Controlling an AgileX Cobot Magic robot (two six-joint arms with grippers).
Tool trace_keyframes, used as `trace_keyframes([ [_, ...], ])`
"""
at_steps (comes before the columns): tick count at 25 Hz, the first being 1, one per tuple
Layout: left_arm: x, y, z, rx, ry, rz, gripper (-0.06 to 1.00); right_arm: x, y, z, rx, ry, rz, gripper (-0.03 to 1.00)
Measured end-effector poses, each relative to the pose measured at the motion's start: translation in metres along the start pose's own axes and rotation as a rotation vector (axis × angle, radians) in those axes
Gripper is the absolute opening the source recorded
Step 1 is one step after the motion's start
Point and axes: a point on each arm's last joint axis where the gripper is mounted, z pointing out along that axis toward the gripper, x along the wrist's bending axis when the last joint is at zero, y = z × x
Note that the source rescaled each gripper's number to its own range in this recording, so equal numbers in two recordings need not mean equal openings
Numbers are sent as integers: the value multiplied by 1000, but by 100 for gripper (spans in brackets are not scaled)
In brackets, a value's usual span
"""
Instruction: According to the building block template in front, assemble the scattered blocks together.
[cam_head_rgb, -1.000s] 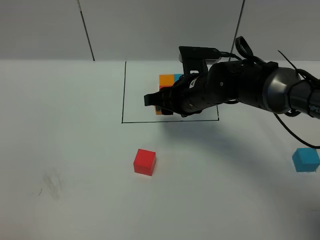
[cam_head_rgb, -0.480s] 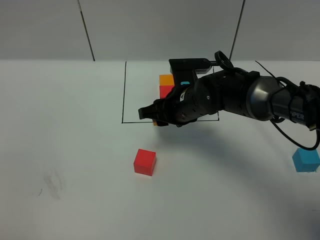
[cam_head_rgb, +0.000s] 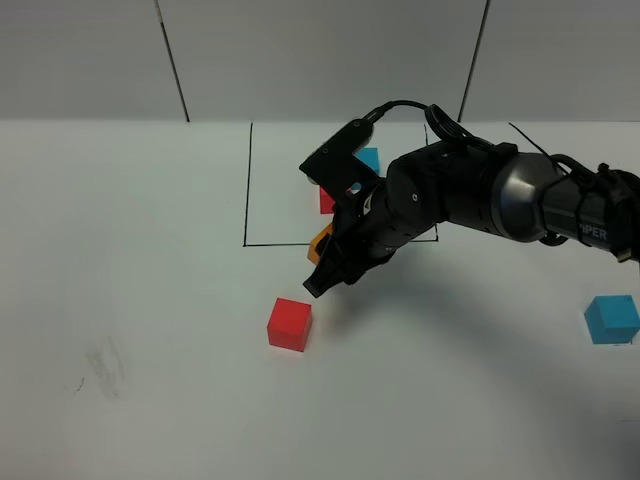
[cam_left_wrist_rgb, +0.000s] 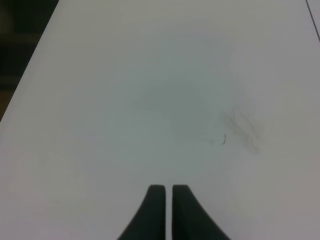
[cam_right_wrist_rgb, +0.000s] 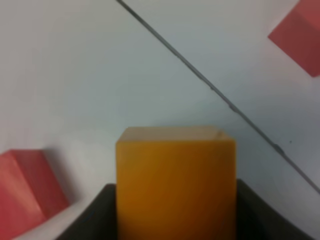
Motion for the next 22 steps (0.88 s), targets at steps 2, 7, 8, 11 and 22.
trace_keyframes([
  [2, 0, 0, 0, 0, 0, 0, 0, 0, 2, -2, 9, 3, -91, 51],
  [7, 0, 0, 0, 0, 0, 0, 0, -1, 8, -7, 25, 11, -280, 51],
  [8, 0, 0, 0, 0, 0, 0, 0, -2, 10, -8, 23, 11, -312, 51],
  [11, 0, 0, 0, 0, 0, 0, 0, -2, 12, -10, 24, 12, -410, 51],
  [22, 0, 0, 0, 0, 0, 0, 0, 3, 9, -8, 46, 43, -495, 51],
])
